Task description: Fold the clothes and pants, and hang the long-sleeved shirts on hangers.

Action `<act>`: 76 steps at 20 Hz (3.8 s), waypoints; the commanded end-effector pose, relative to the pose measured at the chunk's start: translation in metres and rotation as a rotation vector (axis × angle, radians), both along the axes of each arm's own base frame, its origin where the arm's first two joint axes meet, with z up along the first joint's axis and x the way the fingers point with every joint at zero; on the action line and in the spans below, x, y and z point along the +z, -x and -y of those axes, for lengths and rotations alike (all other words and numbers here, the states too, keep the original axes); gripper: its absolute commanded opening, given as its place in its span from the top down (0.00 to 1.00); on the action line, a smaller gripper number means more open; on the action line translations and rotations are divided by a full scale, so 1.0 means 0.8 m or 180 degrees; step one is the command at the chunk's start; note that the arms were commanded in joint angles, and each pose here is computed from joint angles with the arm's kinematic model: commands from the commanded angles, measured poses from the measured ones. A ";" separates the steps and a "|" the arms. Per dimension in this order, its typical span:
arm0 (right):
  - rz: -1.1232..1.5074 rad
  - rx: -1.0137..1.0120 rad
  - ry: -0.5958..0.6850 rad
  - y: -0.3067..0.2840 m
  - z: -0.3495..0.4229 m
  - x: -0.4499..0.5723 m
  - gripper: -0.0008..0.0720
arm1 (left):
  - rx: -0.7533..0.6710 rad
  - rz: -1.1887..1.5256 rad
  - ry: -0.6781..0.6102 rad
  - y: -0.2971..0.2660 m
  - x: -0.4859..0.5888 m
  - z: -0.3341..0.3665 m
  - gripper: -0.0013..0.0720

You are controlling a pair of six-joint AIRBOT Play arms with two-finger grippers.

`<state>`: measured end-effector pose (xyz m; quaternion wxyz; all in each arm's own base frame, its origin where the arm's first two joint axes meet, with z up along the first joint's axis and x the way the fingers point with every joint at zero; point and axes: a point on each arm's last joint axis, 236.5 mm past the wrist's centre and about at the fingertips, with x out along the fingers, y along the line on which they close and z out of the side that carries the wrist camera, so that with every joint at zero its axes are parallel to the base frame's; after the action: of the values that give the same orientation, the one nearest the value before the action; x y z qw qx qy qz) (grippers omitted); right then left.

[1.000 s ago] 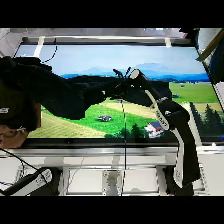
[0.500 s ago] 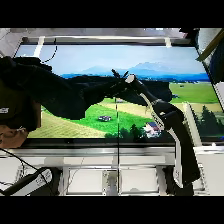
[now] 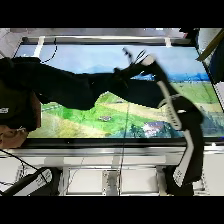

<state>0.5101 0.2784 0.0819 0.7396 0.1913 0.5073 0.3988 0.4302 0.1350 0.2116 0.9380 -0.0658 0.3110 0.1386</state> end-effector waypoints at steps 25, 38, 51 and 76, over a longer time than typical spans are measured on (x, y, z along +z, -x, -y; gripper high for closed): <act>-0.0375 -0.1198 0.2346 0.265 0.401 -0.015 0.35 | 0.0236 -0.2060 -0.0244 0.158 -0.208 -0.029 0.93; -0.1867 -0.2059 0.0836 0.385 0.430 -0.197 0.24 | 0.0249 -0.2070 -0.0276 0.160 -0.207 -0.032 0.93; -0.1703 -0.1250 0.1215 0.348 0.397 -0.192 0.96 | 0.0266 -0.2078 -0.0305 0.162 -0.205 -0.035 0.93; -0.1351 -0.2821 0.2079 0.410 0.587 -0.125 0.24 | 0.0503 -0.2967 -0.0255 0.300 -0.306 -0.019 0.03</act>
<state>0.1653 -0.1905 -0.0340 0.7198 0.2026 0.6407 -0.1741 0.1825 0.1556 -0.0433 0.6784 0.0348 0.6943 0.2377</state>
